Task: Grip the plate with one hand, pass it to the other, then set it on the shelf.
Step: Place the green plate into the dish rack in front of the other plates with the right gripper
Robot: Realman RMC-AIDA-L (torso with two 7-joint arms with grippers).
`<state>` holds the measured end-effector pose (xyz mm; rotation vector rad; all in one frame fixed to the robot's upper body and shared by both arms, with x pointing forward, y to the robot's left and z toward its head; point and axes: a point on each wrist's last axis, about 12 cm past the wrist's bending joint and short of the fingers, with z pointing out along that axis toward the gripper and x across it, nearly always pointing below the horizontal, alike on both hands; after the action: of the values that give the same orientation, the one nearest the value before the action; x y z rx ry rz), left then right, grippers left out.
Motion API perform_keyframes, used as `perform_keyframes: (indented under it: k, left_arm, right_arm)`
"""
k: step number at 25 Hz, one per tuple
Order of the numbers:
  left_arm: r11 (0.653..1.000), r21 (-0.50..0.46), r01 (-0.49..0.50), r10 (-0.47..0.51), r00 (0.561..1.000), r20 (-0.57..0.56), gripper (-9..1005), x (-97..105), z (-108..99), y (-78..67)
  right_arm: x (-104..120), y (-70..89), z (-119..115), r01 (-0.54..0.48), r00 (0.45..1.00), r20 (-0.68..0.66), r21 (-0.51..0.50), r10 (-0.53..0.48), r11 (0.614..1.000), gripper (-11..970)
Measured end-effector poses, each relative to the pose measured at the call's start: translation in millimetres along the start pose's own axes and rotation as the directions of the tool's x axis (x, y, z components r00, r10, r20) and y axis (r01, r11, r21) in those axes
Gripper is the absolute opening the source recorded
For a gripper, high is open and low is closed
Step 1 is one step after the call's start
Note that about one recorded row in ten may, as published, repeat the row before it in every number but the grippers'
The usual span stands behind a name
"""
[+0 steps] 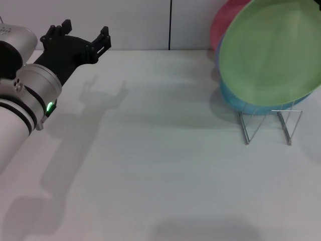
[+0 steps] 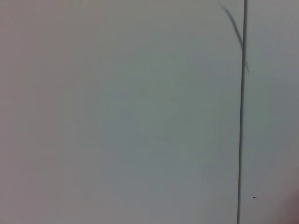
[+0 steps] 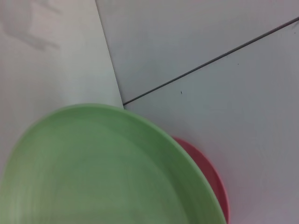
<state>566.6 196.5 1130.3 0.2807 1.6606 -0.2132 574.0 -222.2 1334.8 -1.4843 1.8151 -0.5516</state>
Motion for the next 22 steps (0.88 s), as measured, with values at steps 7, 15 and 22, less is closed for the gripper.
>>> perform_keyframes:
  k: [7,15,22]
  left_arm:
    - [1.000,0.006,-0.003,0.003,1.000,0.004,856,-1.6,2.0,-1.5]
    - [1.000,0.019,-0.014,0.014,1.000,-0.006,856,0.0,6.8,-4.3]
    - [0.999,0.031,-0.018,0.018,1.000,-0.013,856,2.3,7.6,-7.8]
  right_arm:
    - [2.3,2.1,0.1,0.036,0.999,-0.007,-0.001,-0.036,0.999,23]
    - [4.3,0.7,-1.6,0.059,0.998,-0.020,0.006,-0.059,0.998,23]
    - [9.2,1.9,-1.9,0.104,0.994,-0.036,0.004,-0.103,0.995,23]
